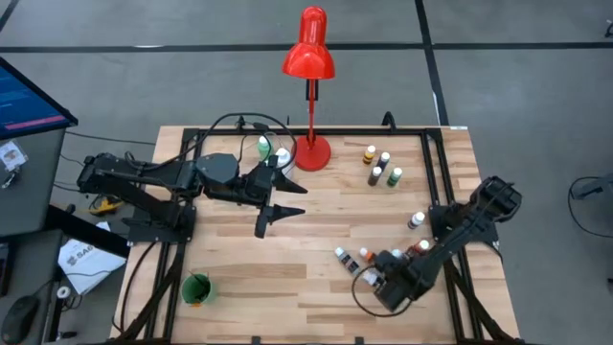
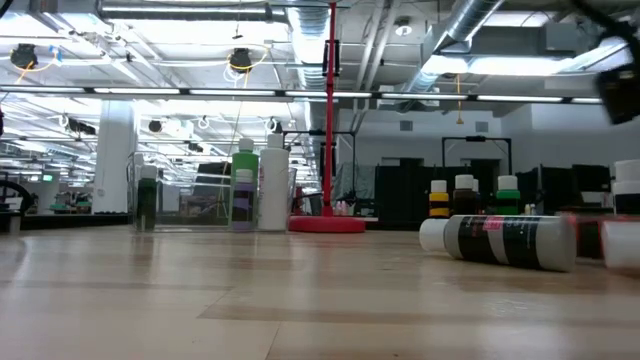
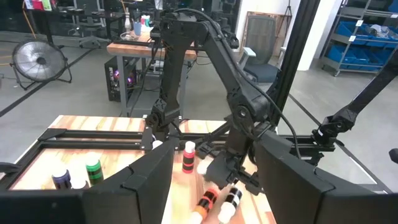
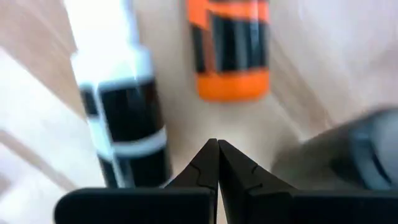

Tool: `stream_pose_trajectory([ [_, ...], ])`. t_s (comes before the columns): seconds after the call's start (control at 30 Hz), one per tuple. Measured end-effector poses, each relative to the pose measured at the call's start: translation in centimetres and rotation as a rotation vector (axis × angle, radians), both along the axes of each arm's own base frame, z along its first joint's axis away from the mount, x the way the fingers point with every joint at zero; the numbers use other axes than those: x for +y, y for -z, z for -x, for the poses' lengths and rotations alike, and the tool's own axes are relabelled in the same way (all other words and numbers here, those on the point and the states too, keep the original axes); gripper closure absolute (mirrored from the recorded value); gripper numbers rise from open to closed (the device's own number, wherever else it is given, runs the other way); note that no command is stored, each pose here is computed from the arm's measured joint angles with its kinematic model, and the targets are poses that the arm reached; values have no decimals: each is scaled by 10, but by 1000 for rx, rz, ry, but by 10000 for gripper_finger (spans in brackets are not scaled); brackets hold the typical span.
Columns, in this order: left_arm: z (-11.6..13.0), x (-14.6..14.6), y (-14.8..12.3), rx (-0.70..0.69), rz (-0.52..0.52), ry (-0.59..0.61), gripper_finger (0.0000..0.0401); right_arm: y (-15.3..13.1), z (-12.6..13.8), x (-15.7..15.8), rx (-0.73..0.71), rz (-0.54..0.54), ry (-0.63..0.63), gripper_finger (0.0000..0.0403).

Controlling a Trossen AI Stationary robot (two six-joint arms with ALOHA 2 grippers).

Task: Pick & Place Paint Supplies
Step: Adjust the paint bottles on the table, then put the gray paint bottle into the transparent bin

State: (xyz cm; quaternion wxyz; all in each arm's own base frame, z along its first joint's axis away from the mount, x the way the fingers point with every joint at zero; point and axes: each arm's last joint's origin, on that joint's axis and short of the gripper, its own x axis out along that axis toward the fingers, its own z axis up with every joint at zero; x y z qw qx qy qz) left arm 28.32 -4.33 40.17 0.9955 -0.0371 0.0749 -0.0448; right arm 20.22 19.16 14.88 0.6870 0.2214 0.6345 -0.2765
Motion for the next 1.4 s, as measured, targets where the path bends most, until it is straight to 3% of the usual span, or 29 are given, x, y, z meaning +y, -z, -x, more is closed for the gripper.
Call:
stream_pose_trajectory([
  [0.3,0,0,0,3,0,1,183,-4,-37,-29,-92,7,-31,403],
  [0.5,1,0,5,51,-12,2,183,-41,-57,-35,-180,3,-111,403],
  [0.67,-3,4,8,64,-13,-11,183,-76,-40,-36,-136,27,-104,403],
  [0.77,-16,9,17,86,-17,4,183,-95,-20,-28,-156,-12,-71,403],
  [0.93,-56,12,54,154,-11,154,172,-121,15,-12,-233,-110,-15,403],
  [1.07,-86,9,95,223,-91,275,155,-131,36,-2,-284,-153,43,403],
  [1.27,-121,7,166,358,-138,375,142,-128,43,10,-312,-165,132,403],
  [1.4,-139,8,205,369,-170,414,143,-121,38,21,-321,-193,134,403],
])
